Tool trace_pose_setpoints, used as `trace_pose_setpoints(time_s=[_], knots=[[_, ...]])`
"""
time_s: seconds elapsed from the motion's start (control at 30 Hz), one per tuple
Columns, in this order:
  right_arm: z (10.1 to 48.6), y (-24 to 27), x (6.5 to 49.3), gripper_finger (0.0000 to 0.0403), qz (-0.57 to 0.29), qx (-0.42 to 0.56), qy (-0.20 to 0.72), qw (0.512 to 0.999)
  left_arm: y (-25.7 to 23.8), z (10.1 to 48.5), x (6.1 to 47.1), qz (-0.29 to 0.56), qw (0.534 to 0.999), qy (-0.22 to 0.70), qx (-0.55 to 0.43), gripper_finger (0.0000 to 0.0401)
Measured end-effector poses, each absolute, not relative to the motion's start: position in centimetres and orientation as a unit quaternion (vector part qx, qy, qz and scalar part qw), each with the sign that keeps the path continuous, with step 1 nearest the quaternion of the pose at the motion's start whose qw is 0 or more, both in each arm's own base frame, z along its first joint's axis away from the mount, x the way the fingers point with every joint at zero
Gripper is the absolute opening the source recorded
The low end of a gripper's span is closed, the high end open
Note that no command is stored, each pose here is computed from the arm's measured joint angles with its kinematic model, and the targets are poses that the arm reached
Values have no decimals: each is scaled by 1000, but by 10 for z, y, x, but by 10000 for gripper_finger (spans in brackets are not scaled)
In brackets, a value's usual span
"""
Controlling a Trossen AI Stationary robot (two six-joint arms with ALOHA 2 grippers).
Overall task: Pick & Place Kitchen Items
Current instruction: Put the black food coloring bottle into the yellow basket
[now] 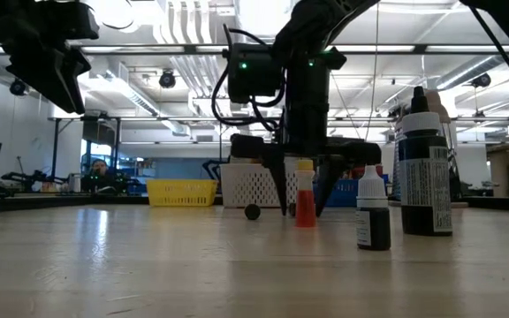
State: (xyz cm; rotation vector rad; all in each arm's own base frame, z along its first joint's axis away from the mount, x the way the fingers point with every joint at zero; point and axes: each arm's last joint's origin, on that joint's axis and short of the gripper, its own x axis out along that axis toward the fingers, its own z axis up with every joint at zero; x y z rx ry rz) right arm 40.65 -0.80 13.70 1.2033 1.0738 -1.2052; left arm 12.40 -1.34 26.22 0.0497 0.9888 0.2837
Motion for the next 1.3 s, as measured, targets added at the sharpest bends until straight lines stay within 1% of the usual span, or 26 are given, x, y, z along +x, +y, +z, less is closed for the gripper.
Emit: trace_pose_setpoints(time_s=[0.27, 0.7, 1.3], knots=[[137, 1, 408, 216, -506, 514, 442, 533, -13, 262, 124, 135, 869, 475, 24, 138], [137, -8, 408, 204, -497, 495, 454, 550, -13, 261, 121, 143, 863, 485, 15, 138], [137, -24, 408, 252, -488, 482, 462, 562, -13, 260, 120, 138, 859, 493, 4, 138]])
